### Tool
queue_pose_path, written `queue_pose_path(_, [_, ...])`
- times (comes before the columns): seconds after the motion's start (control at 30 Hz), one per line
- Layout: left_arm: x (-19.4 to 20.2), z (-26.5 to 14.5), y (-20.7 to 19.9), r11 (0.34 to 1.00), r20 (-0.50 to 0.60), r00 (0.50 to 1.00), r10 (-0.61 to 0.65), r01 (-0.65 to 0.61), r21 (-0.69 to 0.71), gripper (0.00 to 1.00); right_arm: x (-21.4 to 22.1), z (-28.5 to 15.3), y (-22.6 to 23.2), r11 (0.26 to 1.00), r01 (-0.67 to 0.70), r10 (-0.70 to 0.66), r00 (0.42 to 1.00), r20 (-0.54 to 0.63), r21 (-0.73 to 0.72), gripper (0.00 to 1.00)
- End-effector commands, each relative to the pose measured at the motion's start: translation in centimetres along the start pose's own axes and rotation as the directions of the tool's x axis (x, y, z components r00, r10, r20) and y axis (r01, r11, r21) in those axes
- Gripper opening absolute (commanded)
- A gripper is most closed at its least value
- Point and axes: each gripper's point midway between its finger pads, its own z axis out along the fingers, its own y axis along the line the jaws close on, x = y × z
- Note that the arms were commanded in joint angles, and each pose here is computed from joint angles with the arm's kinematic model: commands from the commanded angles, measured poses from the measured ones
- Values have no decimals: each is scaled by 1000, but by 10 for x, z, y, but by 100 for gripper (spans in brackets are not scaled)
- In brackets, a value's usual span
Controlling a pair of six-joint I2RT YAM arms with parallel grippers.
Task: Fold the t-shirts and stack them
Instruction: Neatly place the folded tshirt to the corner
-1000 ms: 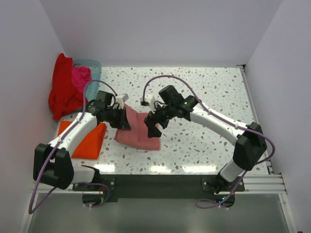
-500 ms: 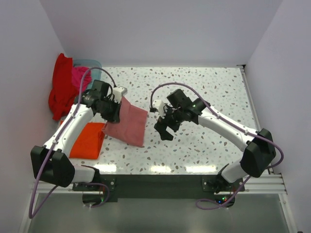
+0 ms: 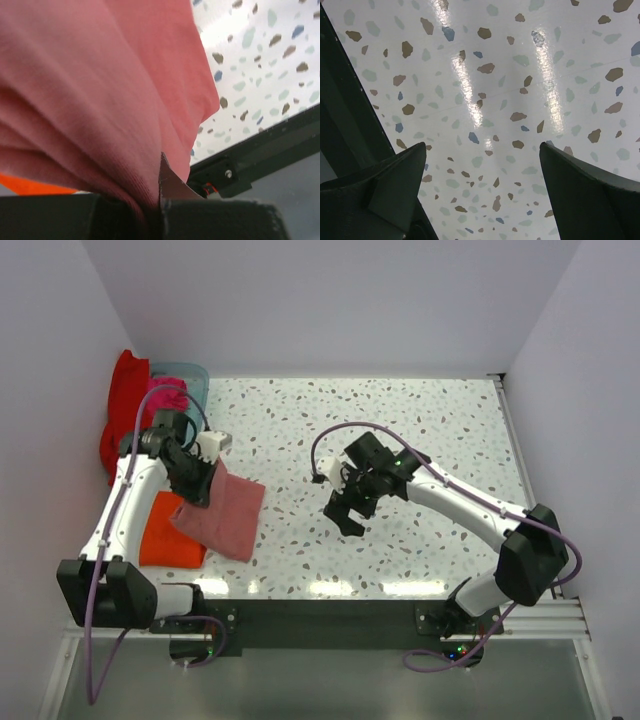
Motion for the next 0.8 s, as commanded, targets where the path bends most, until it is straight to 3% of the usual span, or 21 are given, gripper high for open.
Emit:
queue_pose_path(0.0, [25, -16, -16, 998, 7, 999, 42, -42, 44, 0, 0, -7, -4, 999, 26, -27, 1000, 10, 30, 99])
queue_pose_path(0.4, [-2, -66, -8, 994, 168, 983, 79, -65, -83, 0, 4, -4, -4, 999, 38, -38, 999, -20, 16, 99])
queue_pose_path(0.77, [-2, -79, -5, 993, 208, 978, 33, -9, -117, 0, 10, -2, -5, 999, 48, -48, 998, -38, 16, 99])
